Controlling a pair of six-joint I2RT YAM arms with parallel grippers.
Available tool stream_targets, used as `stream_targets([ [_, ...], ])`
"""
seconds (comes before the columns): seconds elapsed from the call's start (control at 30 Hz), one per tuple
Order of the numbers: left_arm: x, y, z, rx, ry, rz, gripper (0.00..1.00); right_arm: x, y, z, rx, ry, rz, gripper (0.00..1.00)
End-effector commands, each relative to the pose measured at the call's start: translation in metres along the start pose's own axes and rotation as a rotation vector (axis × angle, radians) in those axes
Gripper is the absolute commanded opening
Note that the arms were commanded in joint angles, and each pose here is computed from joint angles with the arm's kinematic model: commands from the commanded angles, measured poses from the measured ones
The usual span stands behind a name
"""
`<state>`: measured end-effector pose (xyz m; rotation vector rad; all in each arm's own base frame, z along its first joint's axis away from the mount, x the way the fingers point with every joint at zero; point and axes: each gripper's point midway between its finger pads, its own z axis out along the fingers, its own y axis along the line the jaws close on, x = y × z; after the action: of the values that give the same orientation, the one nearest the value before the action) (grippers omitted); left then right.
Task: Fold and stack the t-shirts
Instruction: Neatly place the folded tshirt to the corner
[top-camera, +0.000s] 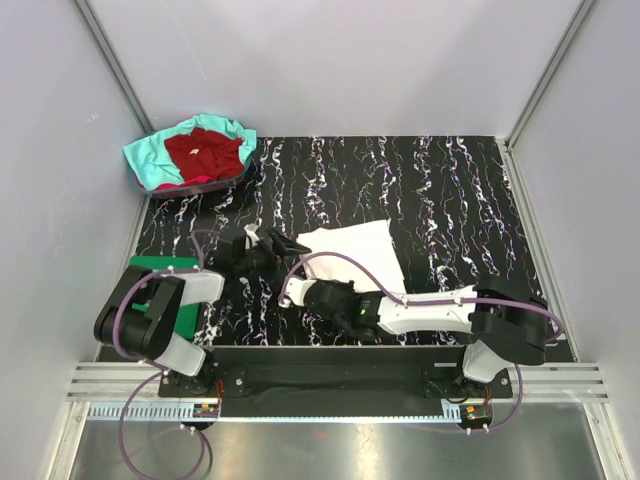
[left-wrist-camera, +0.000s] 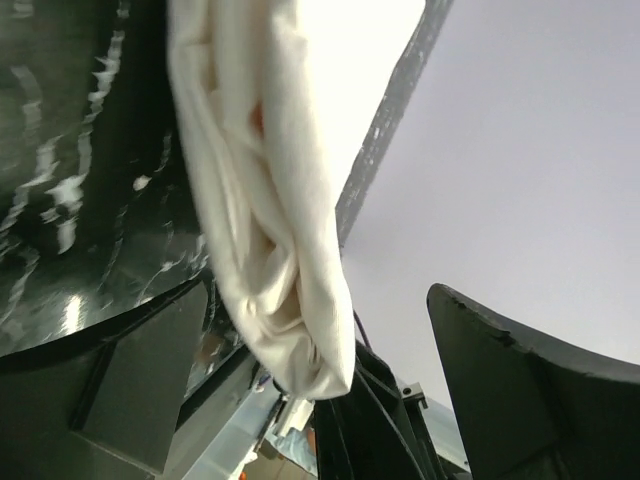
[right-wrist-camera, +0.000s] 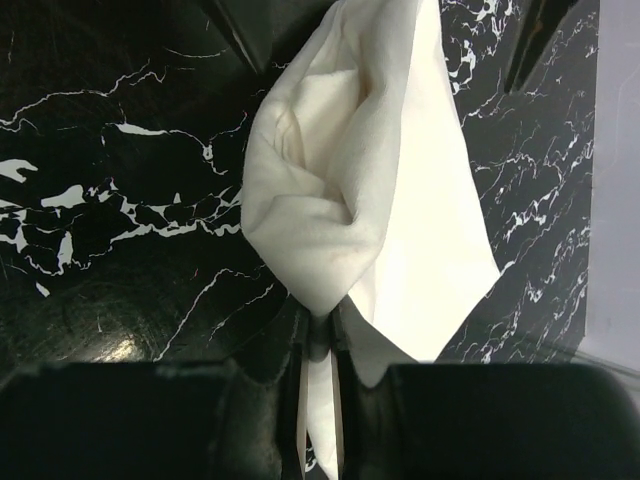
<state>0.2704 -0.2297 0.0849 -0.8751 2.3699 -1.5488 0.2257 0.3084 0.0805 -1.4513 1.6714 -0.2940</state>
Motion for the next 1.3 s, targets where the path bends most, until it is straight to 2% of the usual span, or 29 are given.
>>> stream_targets([
  [0.0, -0.004, -0.041, 0.011, 0.168, -0.016, 0.006, 0.99, -0.001, -0.012, -0.008, 0.004, -0.025, 0.061, 0.0],
  [0.4, 0.012, -0.009, 0.025, 0.098, 0.022, -0.082, 0.99, 0.001, -0.028, -0.005, 0.041, -0.025, 0.108, 0.0],
  [0.7, 0.019, 0.007, 0.006, -0.022, -0.013, -0.008, 0.99, -0.002, -0.043, -0.012, 0.062, -0.043, 0.133, 0.0],
  [0.83, 0.022, 0.004, 0.015, 0.005, 0.012, -0.03, 0.99, -0.005, -0.042, -0.015, 0.047, -0.054, 0.152, 0.0],
  [0.9, 0.025, -0.016, 0.023, 0.082, 0.034, -0.024, 0.99, -0.004, -0.042, -0.015, 0.047, -0.049, 0.15, 0.0],
  [1.0, 0.028, -0.026, 0.035, 0.105, 0.051, -0.029, 0.99, -0.005, -0.044, -0.017, 0.052, -0.059, 0.152, 0.0],
  [1.27, 0.02, -0.004, 0.045, 0.037, -0.003, -0.075, 0.99, -0.006, -0.047, -0.02, 0.058, -0.068, 0.169, 0.0],
])
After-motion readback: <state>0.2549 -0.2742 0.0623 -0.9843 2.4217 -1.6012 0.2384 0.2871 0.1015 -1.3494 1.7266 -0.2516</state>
